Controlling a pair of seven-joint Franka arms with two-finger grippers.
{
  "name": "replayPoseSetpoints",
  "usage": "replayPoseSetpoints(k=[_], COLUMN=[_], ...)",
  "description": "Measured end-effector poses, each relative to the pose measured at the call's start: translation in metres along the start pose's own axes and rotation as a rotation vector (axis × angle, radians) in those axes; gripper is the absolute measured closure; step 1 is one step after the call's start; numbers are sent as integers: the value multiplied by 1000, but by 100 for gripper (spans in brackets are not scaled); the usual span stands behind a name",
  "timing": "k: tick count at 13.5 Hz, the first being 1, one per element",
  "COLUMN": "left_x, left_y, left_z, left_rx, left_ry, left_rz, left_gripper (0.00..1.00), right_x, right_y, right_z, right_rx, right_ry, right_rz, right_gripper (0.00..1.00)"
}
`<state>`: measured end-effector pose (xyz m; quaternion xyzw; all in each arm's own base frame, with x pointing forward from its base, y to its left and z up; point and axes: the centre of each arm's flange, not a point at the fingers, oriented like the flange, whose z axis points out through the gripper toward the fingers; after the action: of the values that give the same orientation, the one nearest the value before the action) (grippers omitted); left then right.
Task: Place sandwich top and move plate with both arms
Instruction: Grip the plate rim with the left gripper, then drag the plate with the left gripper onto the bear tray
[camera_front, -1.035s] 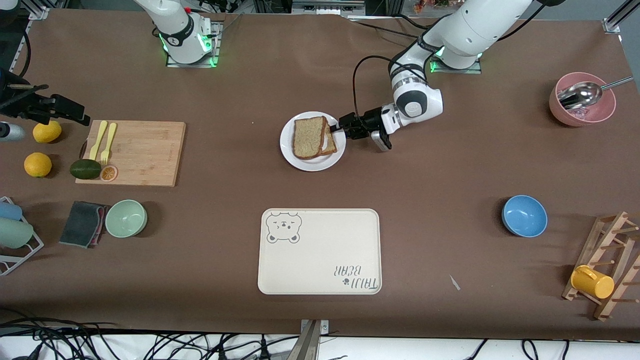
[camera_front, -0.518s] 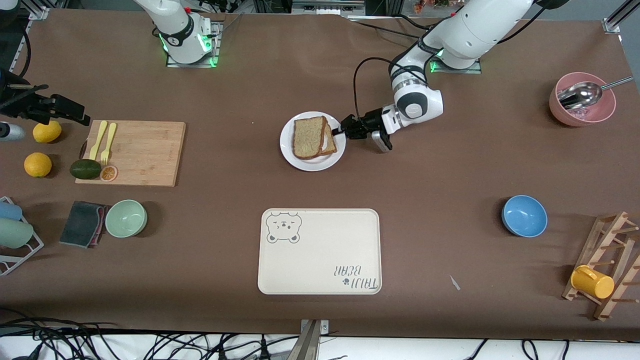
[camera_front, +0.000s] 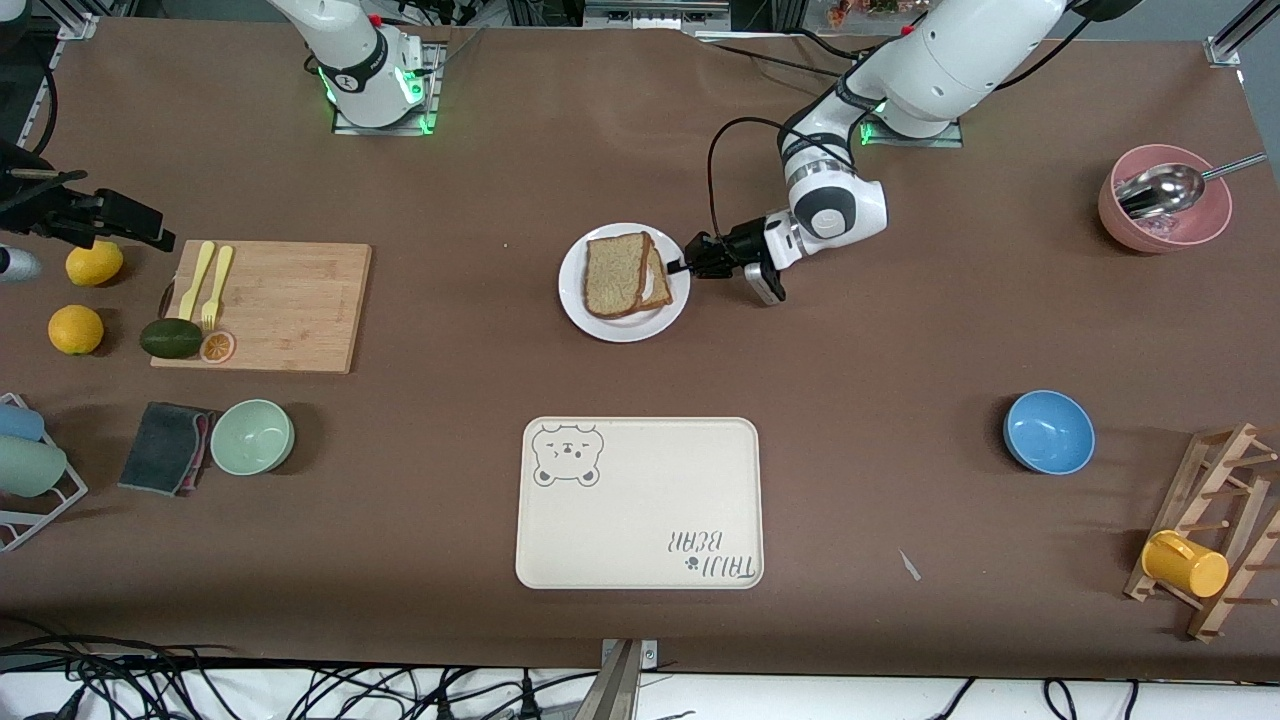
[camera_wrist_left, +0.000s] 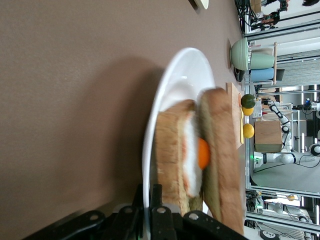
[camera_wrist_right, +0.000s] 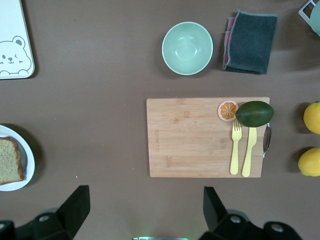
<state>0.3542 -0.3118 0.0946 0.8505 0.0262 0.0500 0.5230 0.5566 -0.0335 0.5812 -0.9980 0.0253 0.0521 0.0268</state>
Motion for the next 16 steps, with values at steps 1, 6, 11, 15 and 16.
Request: replayPoseSetpoints(k=[1, 6, 11, 15, 16], left_x=[0, 2, 10, 37, 43], left_y=[0, 0, -2, 5, 8], left_z=[0, 0, -5, -9, -8], left_rx=[0, 0, 6, 38, 37], left_ry=[0, 3, 23, 69, 78], left_rz=[0, -1, -7, -28, -35], left_gripper=[94, 95, 95, 95, 95], right_x=[0, 0, 0, 0, 0], right_y=[0, 0, 0, 0, 0], right_z=[0, 0, 0, 0, 0], right_rx=[0, 1, 1, 1, 1], right_ry=[0, 0, 0, 0, 0], right_rz=[0, 0, 0, 0, 0], right_gripper=[0, 0, 0, 0, 0])
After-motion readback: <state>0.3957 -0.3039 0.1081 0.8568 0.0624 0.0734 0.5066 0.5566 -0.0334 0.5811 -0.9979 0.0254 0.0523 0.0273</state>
